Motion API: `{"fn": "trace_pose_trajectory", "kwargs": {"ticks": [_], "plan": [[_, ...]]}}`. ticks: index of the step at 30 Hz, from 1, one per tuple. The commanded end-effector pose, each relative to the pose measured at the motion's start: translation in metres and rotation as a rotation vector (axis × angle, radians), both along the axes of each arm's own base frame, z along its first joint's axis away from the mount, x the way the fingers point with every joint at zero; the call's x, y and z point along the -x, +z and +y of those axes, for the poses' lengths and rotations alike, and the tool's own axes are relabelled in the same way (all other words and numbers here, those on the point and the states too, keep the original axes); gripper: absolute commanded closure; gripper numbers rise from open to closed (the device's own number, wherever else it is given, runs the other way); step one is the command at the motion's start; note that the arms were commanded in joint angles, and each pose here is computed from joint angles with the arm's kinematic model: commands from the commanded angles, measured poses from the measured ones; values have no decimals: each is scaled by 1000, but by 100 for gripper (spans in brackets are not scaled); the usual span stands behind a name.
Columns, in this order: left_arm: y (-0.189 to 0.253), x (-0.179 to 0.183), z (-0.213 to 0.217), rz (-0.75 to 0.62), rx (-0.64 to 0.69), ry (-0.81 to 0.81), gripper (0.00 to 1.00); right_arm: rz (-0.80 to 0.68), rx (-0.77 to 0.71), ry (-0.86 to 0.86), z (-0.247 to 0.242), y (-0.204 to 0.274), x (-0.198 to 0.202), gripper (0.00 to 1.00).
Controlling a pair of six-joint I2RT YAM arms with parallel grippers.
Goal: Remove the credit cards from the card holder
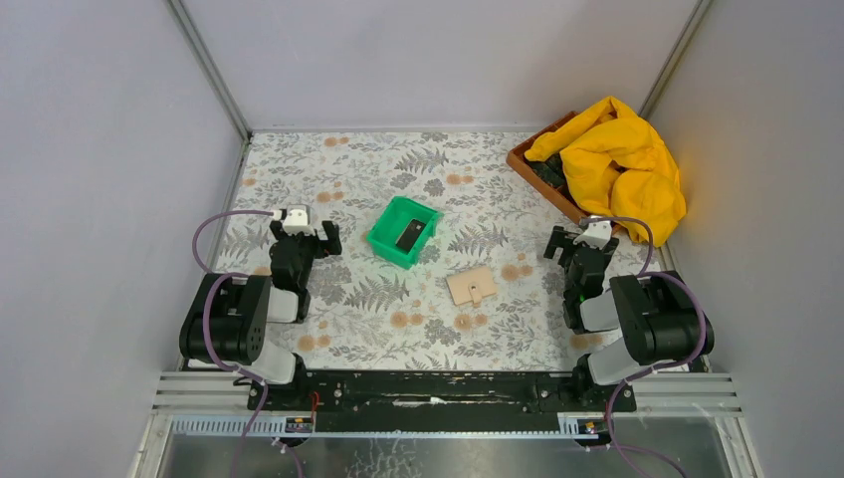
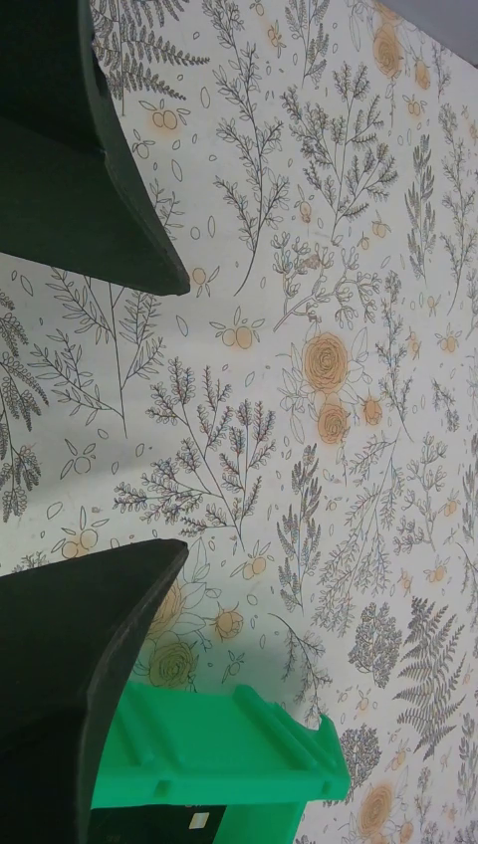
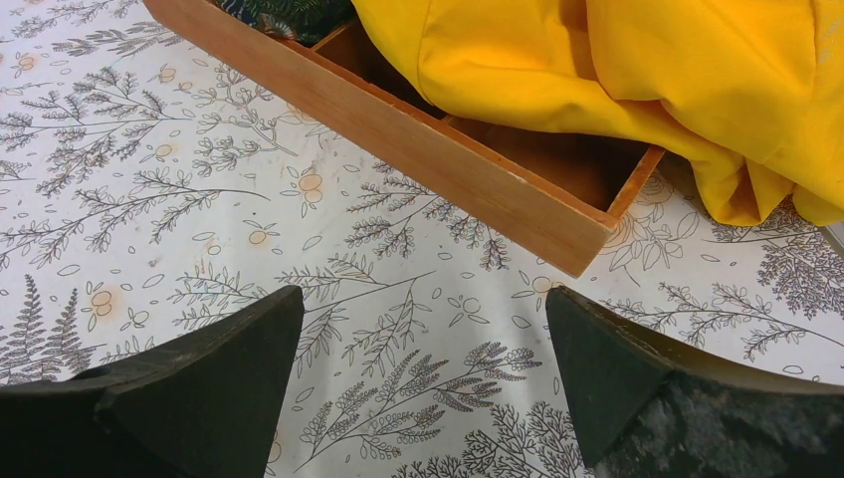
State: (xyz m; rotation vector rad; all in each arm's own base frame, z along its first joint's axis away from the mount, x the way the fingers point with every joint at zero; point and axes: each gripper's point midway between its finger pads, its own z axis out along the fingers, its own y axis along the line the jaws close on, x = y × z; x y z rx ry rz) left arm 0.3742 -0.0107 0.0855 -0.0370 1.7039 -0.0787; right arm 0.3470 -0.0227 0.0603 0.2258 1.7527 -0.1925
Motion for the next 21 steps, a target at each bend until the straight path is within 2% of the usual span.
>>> {"fn": "trace_pose_trajectory", "kwargs": {"ticks": [1,14,19,21], "plan": [[9,-6,2,-33,-23,-1,0,-66,-3,-39,-6,18,-9,1],[9,-6,2,-31,-24,-1,0,-64,-3,-32,-5,17,-9,1],[13,-5,-13,-37,-51,-91,0,-45,-13,-4,-2,15,-13,1],[20,-10,-7,1,-46,-36,0,-55,-12,23,0,20,-13,1]]}}
